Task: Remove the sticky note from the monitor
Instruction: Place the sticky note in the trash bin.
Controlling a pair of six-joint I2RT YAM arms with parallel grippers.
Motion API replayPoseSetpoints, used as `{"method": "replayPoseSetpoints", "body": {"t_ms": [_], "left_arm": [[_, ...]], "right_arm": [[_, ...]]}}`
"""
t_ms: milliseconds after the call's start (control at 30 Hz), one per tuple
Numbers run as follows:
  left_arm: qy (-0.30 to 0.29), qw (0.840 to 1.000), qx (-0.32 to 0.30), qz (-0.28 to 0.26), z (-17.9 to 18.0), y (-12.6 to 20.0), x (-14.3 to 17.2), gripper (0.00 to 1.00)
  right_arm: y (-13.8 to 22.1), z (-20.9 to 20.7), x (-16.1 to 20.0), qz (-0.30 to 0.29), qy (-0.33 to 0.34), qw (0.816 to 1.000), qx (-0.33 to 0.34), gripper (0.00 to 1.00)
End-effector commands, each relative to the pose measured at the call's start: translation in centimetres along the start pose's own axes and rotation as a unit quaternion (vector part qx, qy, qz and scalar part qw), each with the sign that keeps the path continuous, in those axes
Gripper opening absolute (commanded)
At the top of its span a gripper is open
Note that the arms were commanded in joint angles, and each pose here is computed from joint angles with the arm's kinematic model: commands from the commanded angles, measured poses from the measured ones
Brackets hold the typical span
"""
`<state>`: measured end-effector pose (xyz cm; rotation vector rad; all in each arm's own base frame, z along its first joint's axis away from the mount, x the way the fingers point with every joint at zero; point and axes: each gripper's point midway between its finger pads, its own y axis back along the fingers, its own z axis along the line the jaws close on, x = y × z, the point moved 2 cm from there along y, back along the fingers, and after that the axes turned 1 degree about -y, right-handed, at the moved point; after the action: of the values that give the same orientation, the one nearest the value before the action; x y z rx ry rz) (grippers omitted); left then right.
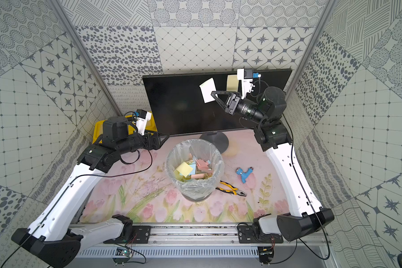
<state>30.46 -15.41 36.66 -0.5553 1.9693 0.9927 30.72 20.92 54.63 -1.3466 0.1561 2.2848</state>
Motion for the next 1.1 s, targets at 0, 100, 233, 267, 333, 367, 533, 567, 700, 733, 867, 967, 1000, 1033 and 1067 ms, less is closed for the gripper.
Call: {"method": "replayPoseSetpoints", "body": {"t_ms": [0,100,233,267,333,367,533,567,700,733,867,967,1000,1033,1067], "left_arm": [[0.006,0.995,0.057,0.076,-1.5,-0.4,2.8,0.82],[0.008,0.993,0.054,0.101,-1.3,-1.5,3.6,0.76],[0.01,0.988,0.061,0.14,-1.7,-2.5,4.5,0.67],[0.009,0.986,0.062,0.153,-1.8,-2.6,4.8,0.65],[0.005,0.983,0.063,0.17,-1.9,-2.7,5.3,0.62],[0.006,0.982,0.067,0.177,-2.0,-2.7,5.5,0.61],[0.006,0.979,0.076,0.19,-2.2,-3.1,6.1,0.5],[0.005,0.978,0.074,0.193,-2.2,-3.2,6.3,0.48],[0.001,0.977,0.067,0.204,-1.9,-3.8,6.8,0.41],[0.0,0.977,0.066,0.204,-1.8,-4.0,6.8,0.41],[-0.005,0.98,0.057,0.191,-1.3,-4.8,6.5,0.36],[-0.004,0.981,0.059,0.186,-1.3,-5.0,6.3,0.33],[-0.004,0.981,0.06,0.185,-1.3,-5.0,6.3,0.32],[-0.003,0.981,0.06,0.186,-1.3,-5.1,6.4,0.31],[-0.003,0.981,0.06,0.187,-1.3,-5.1,6.4,0.3]], "right_arm": [[0.2,0.8,1.4,0.024,0.05,0.998,0.008,0.0],[-0.1,0.5,3.5,0.054,0.063,0.996,0.013,0.0],[-0.2,-0.4,7.2,0.11,0.077,0.991,0.029,0.0],[-0.2,-0.6,8.1,0.125,0.08,0.988,0.033,0.0],[-0.2,-1.1,10.0,0.159,0.078,0.983,0.041,0.0],[-0.1,-1.3,11.0,0.176,0.077,0.981,0.042,0.0],[0.3,-2.2,15.7,0.254,0.074,0.963,0.05,0.0],[0.4,-2.3,16.7,0.271,0.074,0.958,0.053,0.0],[0.3,-3.1,21.2,0.352,0.074,0.931,0.065,0.0],[0.2,-3.5,22.3,0.372,0.078,0.922,0.074,0.0],[-0.8,-4.2,25.4,0.429,0.085,0.896,0.082,0.0],[-1.2,-4.6,27.1,0.458,0.083,0.881,0.082,0.0],[-1.3,-4.7,27.8,0.468,0.083,0.876,0.081,0.0],[-1.4,-4.8,28.3,0.476,0.086,0.871,0.082,0.0],[-1.4,-4.9,28.7,0.483,0.089,0.867,0.084,0.0]]}}
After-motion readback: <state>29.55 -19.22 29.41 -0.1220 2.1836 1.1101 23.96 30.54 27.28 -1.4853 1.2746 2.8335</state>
